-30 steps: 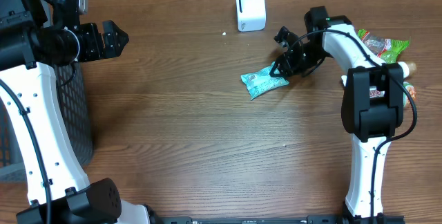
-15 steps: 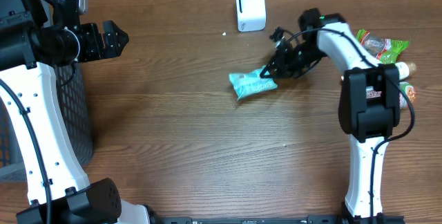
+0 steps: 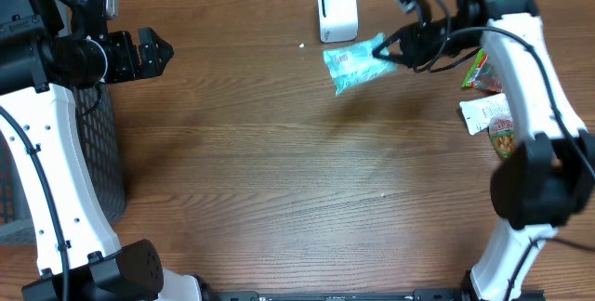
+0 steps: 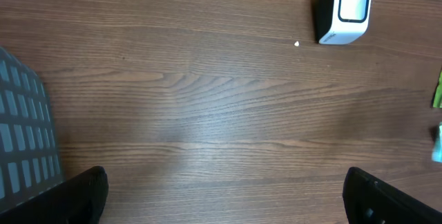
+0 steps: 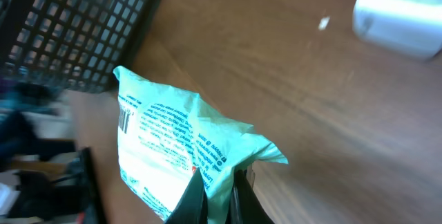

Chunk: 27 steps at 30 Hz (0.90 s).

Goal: Scan the item barcode
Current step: 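Hold the teal wipes pack in front of the scanner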

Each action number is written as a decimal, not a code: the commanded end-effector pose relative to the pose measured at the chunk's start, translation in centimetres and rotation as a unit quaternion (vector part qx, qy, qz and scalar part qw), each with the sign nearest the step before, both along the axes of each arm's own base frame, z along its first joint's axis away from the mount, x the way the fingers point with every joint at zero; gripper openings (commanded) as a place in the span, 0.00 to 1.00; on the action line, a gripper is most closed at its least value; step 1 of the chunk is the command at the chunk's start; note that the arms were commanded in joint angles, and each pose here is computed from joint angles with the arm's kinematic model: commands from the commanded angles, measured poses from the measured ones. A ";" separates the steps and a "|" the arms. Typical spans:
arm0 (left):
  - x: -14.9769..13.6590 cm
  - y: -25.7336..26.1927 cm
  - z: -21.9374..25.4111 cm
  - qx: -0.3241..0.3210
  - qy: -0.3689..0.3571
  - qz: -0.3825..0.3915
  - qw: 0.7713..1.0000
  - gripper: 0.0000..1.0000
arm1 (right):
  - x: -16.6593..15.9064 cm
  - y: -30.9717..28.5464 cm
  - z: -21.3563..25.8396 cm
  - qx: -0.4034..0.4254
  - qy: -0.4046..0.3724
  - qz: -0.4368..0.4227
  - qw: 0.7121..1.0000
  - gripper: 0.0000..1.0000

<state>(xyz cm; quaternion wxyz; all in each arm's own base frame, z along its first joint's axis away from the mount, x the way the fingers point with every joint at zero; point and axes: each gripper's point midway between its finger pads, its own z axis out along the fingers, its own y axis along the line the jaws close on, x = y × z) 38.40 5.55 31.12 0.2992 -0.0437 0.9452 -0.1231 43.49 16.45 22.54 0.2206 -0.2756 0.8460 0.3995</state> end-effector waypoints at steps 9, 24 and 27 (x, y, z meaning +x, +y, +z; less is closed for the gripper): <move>0.0 0.2 0.5 0.003 -0.007 0.005 1.000 1.00 | 0.4 0.1 8.2 -0.106 -0.140 -0.099 0.979 0.04; 0.0 0.2 0.5 0.003 -0.007 0.005 1.000 1.00 | 7.9 -0.4 11.4 -0.398 -0.357 -0.394 0.747 0.04; 0.0 0.2 0.5 0.003 -0.007 0.005 1.000 1.00 | 9.2 1.0 10.2 -0.469 -0.398 -0.344 0.710 0.04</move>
